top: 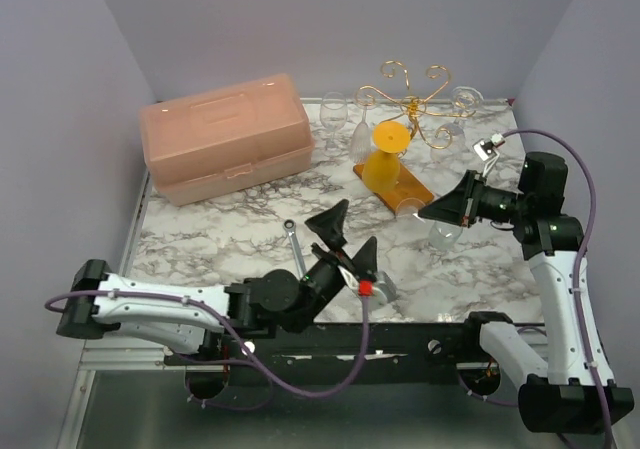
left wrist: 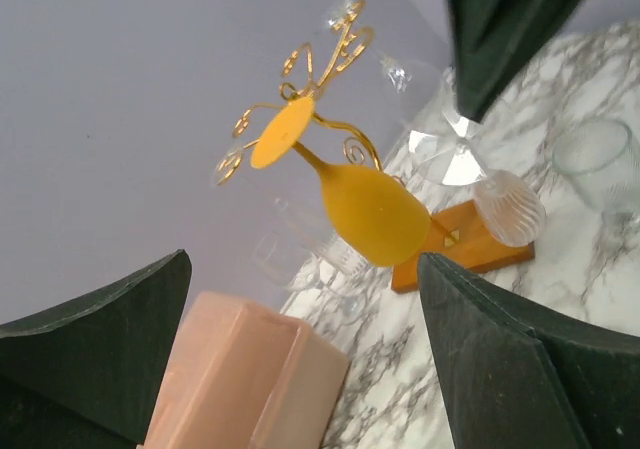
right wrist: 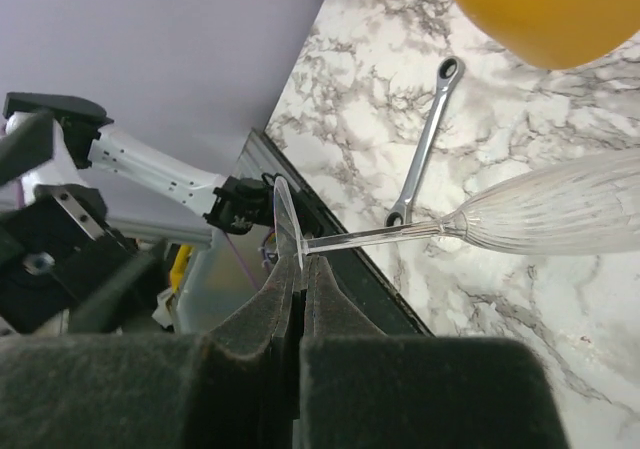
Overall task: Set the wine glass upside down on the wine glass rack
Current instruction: Turn the wine glass upside down at the wine rack.
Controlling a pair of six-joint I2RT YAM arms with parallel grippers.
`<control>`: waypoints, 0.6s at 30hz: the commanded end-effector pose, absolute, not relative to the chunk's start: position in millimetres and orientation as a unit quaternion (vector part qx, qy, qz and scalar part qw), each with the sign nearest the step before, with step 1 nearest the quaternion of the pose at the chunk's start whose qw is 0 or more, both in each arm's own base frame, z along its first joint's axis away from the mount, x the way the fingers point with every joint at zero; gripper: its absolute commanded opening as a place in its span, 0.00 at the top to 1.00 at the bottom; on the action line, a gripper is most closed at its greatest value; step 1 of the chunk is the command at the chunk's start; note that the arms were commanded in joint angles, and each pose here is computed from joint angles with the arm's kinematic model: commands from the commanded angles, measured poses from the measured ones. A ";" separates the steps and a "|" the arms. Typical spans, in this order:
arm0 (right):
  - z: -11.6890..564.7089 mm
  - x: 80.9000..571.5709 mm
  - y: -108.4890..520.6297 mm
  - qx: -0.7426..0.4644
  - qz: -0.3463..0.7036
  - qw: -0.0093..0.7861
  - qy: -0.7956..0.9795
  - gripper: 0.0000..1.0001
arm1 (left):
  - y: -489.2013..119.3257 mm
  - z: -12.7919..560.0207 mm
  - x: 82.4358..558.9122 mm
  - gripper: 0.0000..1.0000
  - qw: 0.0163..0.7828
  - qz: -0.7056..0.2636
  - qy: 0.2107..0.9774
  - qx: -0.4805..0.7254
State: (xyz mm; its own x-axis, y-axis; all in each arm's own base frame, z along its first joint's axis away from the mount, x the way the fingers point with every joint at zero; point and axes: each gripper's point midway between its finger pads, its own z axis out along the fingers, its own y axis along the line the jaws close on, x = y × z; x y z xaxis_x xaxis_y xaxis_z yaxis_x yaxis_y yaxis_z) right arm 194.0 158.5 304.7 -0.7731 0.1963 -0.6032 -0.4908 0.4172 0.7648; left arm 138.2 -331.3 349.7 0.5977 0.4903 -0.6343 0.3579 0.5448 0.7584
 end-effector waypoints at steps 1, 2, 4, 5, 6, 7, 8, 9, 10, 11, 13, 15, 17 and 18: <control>310.1 195.1 145.4 -0.078 0.500 0.347 0.790 1.00 | -312.5 350.8 139.0 0.02 0.713 -0.118 0.529 0.445; 312.9 195.9 143.9 -0.076 0.500 0.350 0.788 1.00 | -305.2 355.7 141.9 0.02 0.712 -0.137 0.538 0.429; 319.7 198.0 140.6 -0.071 0.502 0.356 0.785 1.00 | -288.7 362.7 153.1 0.02 0.711 -0.164 0.559 0.395; 322.4 199.8 137.8 -0.066 0.501 0.360 0.784 1.00 | -282.1 365.0 155.0 0.02 0.707 -0.181 0.565 0.384; 325.7 200.7 136.7 -0.065 0.504 0.361 0.782 1.00 | -274.2 368.3 160.9 0.02 0.706 -0.197 0.575 0.363; 327.6 202.0 135.0 -0.062 0.507 0.362 0.780 1.00 | -265.7 367.7 163.8 0.01 0.702 -0.210 0.583 0.351; 329.5 203.8 132.9 -0.058 0.509 0.362 0.779 1.00 | -259.2 367.2 168.1 0.02 0.700 -0.218 0.588 0.342; 331.0 205.8 131.7 -0.054 0.512 0.362 0.777 1.00 | -252.8 367.8 170.3 0.01 0.700 -0.226 0.592 0.331; 331.5 208.8 129.8 -0.049 0.514 0.361 0.777 1.00 | -246.8 367.2 173.8 0.01 0.699 -0.229 0.595 0.324; 332.6 211.8 128.1 -0.045 0.516 0.360 0.776 1.00 | -241.1 366.6 176.7 0.01 0.701 -0.229 0.597 0.317; 336.0 216.7 125.6 -0.039 0.525 0.356 0.772 1.00 | -232.9 361.6 182.1 0.02 0.699 -0.221 0.604 0.311; 342.2 219.6 124.6 -0.037 0.541 0.350 0.764 1.00 | -225.4 358.1 186.5 0.02 0.700 -0.212 0.610 0.306; 350.2 222.3 123.0 -0.038 0.552 0.350 0.756 1.00 | -220.3 354.3 189.4 0.02 0.698 -0.206 0.614 0.305; 354.5 224.4 122.0 -0.036 0.555 0.352 0.753 1.00 | -217.5 352.6 190.9 0.01 0.697 -0.202 0.617 0.305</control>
